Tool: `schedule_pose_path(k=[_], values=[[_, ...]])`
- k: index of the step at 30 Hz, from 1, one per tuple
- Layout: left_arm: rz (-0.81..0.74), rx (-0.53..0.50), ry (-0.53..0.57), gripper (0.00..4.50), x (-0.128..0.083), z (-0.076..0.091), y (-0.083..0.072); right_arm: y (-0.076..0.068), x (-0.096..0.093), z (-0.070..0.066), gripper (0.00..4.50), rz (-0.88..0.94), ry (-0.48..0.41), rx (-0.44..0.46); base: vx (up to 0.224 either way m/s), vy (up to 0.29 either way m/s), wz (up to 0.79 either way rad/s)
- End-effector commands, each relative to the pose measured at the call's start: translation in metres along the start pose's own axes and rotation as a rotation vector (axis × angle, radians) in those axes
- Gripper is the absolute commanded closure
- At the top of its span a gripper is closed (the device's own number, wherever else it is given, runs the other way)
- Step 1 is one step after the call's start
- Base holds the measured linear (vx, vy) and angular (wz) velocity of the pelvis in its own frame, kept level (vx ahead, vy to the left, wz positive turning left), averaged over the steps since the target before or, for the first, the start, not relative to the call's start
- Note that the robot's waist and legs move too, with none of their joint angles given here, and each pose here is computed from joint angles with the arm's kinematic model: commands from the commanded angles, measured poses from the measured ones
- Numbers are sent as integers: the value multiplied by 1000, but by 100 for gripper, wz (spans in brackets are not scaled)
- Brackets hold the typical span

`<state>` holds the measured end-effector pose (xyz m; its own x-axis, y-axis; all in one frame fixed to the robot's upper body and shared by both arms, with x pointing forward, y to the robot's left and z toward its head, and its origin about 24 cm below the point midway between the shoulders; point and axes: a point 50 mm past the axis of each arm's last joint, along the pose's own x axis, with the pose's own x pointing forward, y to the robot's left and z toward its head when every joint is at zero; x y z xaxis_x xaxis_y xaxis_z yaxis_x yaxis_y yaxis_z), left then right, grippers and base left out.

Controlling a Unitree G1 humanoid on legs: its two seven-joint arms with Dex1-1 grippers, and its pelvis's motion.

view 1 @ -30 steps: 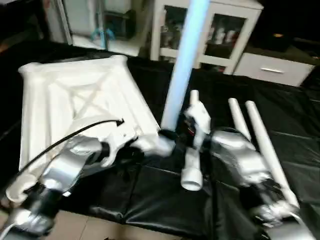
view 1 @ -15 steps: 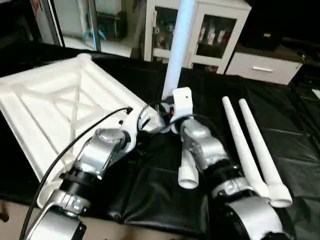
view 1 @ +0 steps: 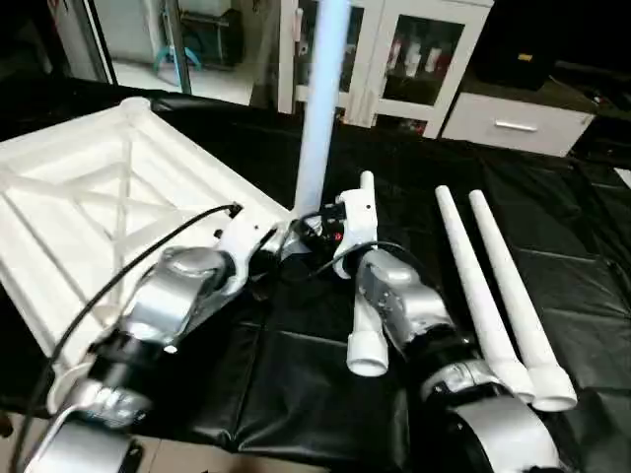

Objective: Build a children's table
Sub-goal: Rotate leg to tighten

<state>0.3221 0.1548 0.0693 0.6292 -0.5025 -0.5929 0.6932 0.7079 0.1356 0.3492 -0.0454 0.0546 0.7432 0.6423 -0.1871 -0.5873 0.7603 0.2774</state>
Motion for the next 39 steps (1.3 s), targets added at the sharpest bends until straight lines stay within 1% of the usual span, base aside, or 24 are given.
schedule_pose_path(k=[1,2,3,4,5,6,7,8,9,11,12,14,19,32,34,35,36,37,38,39], values=[[-73,58,-51,450,-4,9,-8,-2,-6,7,101,84,4,-25,0,0,0],[-78,61,-52,450,-4,9,-8,-2,-7,8,94,91,6,-29,0,0,0],[-126,88,-60,450,-8,8,-10,-7,-15,12,83,159,20,-61,0,0,0],[-147,93,-51,450,-10,6,-11,-8,-20,14,71,203,29,-84,0,0,0],[-152,95,-49,450,-11,6,-12,-9,-21,14,64,213,31,-89,0,0,0],[-187,104,-34,450,-15,3,-13,-10,-29,17,60,283,52,-131,0,0,0],[-189,105,-34,450,-15,3,-13,-10,-30,17,52,286,53,-134,0,0,0],[-212,118,-29,450,-17,2,-14,-11,-35,18,37,331,72,-164,0,0,0],[-229,128,-27,450,-19,1,-14,-12,-39,19,37,360,86,-184,0,0,0],[-293,163,-25,450,-25,-2,-17,-15,-50,20,18,441,134,-256,0,0,0],[-354,198,-37,450,-29,-2,-20,-17,-57,19,8,493,194,-316,0,0,0],[-405,219,-45,450,-34,-2,-22,-19,-63,17,8,525,235,-365,0,0,0],[-448,236,-41,450,-38,-1,-24,-21,-66,12,8,542,286,-402,0,0,0],[-473,257,-37,450,-38,-1,-25,-16,-56,6,8,506,267,-401,0,0,0],[-471,258,-36,450,-38,-1,-24,-16,-55,6,36,504,267,-400,0,0,0],[-470,258,-37,450,-38,-1,-24,-16,-55,6,36,505,267,-399,0,0,0],[-470,257,-37,450,-38,-1,-24,-16,-55,6,50,507,267,-399,0,0,0],[-469,257,-37,450,-38,-1,-24,-16,-56,5,50,509,268,-399,0,0,0],[-469,257,-38,450,-38,0,-24,-17,-56,5,72,511,269,-399,0,0,0],[-469,256,-38,450,-38,0,-24,-17,-56,5,79,511,268,-398,0,0,0]])
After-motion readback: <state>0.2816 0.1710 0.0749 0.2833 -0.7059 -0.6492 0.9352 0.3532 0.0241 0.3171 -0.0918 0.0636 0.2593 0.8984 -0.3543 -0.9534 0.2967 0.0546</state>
